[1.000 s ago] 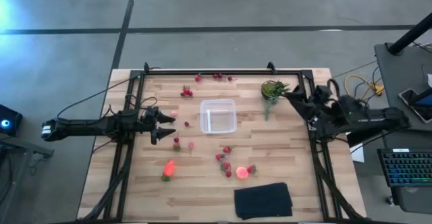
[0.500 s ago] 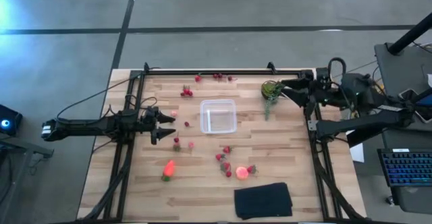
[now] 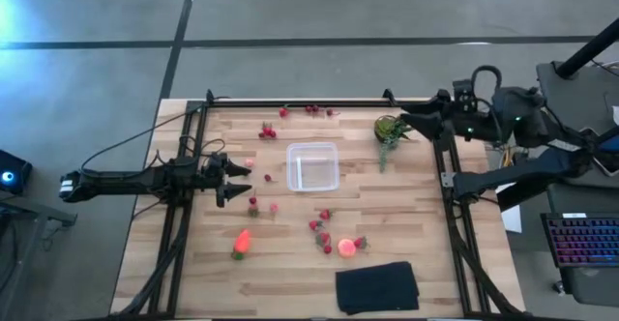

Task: Pick and placing Produce into tupperware
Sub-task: Put the strawberry into the transparent bin

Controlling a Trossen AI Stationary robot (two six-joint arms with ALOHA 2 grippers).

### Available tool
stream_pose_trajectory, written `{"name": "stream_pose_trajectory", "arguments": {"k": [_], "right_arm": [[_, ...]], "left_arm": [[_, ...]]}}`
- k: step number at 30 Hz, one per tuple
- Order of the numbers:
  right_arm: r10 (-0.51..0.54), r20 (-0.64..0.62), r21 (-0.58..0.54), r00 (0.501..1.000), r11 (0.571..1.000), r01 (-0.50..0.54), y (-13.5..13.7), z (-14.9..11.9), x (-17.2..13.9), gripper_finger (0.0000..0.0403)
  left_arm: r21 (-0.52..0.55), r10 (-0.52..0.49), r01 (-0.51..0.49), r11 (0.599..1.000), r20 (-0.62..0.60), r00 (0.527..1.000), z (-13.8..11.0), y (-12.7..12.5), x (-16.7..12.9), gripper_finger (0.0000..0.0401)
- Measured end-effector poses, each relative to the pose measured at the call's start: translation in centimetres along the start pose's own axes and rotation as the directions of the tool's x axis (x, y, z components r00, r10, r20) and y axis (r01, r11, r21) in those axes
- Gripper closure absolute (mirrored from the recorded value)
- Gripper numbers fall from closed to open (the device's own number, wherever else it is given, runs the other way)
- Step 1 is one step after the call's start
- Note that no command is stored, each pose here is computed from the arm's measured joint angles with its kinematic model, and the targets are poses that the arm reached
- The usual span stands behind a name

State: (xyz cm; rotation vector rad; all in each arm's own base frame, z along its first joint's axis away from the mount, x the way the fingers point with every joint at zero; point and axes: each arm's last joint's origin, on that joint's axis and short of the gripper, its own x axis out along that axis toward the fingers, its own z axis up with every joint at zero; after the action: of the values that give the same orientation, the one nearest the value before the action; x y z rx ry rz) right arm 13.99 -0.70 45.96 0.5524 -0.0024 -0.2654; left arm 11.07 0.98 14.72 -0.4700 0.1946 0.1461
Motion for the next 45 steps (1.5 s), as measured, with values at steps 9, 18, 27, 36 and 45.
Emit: {"name": "stream_pose_trajectory", "arguments": {"k": [9, 18, 27, 36, 45], "right_arm": [[-0.121, -0.296, -0.190, 0.947, 0.980, 0.065, 0.4, -1.3, 2.6, 0.0174], [-0.445, -0.716, -0.501, 0.538, 0.864, 0.048, -0.4, -9.1, 4.5, 0.0174], [-0.472, -0.814, -0.518, 0.338, 0.854, -0.054, 1.6, -18.4, 6.2, 0.0146], [-0.484, -0.825, -0.549, 0.292, 0.808, -0.212, 4.4, -26.0, 7.1, 0.0102], [-0.479, -0.824, -0.551, 0.303, 0.802, -0.231, 5.3, -31.6, 9.2, 0.0111]], "left_arm": [[0.000, 0.000, 0.000, 1.000, 0.000, 1.000, 0.0, 0.0, 0.0, 0.0095], [0.000, 0.000, 0.000, 1.000, 0.000, 1.000, 0.0, 0.0, 0.0, 0.0095], [0.000, -0.001, 0.001, 1.000, 0.001, 1.000, 0.0, 0.0, 0.0, 0.0095], [0.000, -0.001, 0.001, 1.000, 0.001, 1.000, 0.0, 0.0, 0.0, 0.0095], [0.000, -0.001, 0.001, 1.000, 0.000, 1.000, 0.0, 0.0, 0.0, 0.0095]]}}
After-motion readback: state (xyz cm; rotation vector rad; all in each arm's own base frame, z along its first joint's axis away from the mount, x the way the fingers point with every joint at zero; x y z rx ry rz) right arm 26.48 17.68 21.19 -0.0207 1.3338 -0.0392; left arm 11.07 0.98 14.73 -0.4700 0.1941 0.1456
